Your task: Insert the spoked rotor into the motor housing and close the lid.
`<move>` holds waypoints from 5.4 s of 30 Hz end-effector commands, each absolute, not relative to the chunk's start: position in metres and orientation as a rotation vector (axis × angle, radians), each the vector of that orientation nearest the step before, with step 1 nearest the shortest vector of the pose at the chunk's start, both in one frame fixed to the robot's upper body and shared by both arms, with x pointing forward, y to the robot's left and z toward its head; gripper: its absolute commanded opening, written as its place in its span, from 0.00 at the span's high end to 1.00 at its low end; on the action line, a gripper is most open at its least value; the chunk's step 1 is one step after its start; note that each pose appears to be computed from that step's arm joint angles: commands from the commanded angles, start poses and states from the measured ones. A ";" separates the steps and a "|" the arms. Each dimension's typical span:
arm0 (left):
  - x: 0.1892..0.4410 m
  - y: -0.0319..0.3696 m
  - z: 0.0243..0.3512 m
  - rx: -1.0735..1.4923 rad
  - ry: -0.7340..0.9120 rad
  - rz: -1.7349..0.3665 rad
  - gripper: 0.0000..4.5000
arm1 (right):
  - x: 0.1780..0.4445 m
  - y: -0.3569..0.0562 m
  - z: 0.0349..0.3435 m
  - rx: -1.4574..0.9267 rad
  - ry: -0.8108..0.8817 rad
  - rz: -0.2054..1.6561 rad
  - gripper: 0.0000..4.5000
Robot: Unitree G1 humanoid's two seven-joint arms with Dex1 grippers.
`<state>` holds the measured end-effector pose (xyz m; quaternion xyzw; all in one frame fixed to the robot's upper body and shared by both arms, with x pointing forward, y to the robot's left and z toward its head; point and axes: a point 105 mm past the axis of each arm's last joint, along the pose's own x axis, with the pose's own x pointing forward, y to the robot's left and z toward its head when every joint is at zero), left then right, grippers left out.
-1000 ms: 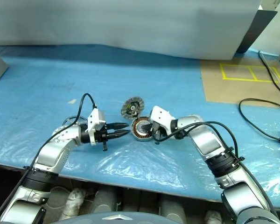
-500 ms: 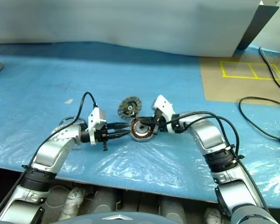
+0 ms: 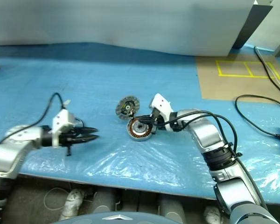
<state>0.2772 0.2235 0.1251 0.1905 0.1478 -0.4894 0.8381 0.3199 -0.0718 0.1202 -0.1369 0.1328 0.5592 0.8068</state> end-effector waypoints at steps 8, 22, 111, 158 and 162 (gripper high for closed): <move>0.351 0.313 0.189 0.820 0.273 -0.733 0.76 | 0.317 -0.071 0.116 -0.296 0.279 1.195 0.99; 0.342 0.250 0.166 0.810 0.384 -1.235 0.55 | 0.313 -0.078 0.107 -0.278 0.291 1.121 1.00; 0.338 0.202 0.173 0.693 0.246 -1.246 0.42 | 0.295 -0.138 0.129 -0.149 0.279 0.868 1.00; 0.298 0.237 0.074 0.847 0.587 -1.347 0.79 | 0.301 -0.134 0.109 -0.214 0.323 0.861 1.00; 0.296 0.231 0.076 0.807 0.569 -1.362 0.79 | 0.303 -0.133 0.109 -0.218 0.323 0.860 1.00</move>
